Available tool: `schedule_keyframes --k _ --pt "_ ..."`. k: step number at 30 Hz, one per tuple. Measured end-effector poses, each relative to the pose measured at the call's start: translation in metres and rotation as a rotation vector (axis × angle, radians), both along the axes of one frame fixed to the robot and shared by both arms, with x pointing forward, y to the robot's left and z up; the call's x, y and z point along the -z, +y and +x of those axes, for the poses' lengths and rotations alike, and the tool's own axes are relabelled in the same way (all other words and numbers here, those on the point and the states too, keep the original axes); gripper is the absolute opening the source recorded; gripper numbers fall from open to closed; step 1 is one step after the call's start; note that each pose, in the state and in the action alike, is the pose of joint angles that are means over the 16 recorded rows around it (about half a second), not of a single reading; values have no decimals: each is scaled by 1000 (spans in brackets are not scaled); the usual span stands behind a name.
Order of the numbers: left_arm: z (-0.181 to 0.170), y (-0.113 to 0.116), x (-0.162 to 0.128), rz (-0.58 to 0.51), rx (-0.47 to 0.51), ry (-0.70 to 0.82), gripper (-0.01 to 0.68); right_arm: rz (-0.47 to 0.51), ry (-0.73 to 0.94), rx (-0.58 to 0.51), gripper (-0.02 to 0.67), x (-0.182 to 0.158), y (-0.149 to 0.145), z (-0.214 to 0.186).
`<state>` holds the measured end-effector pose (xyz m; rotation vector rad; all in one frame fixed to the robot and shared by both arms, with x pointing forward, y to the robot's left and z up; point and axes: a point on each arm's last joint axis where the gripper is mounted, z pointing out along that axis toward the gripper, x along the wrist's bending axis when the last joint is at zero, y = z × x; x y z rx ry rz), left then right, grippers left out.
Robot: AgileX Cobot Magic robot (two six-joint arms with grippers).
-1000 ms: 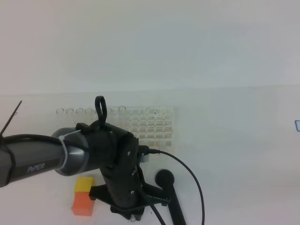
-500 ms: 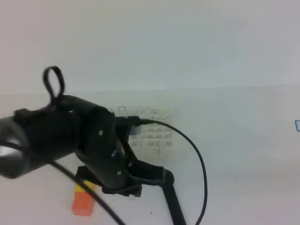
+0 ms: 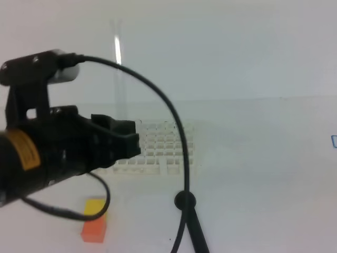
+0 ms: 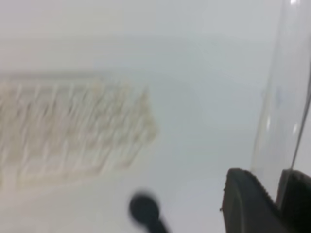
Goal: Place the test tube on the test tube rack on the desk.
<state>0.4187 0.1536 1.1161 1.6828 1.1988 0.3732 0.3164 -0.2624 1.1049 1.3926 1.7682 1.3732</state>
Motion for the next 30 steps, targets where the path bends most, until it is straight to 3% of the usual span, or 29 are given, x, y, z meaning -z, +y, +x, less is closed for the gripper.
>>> schedule_keyframes --k 8,16,24,30 --pt "-37 19 35 -255 124 -352 94 11 -132 -246 37 -16 19 12" --pt "-65 32 75 -398 212 -498 101 -10 -253 -497 126 -39 40 32" --pt "-69 34 85 -369 229 -538 101 27 -282 -717 267 -57 77 65" --pt "-69 34 85 -313 238 -582 101 65 -290 -804 327 -61 121 91"
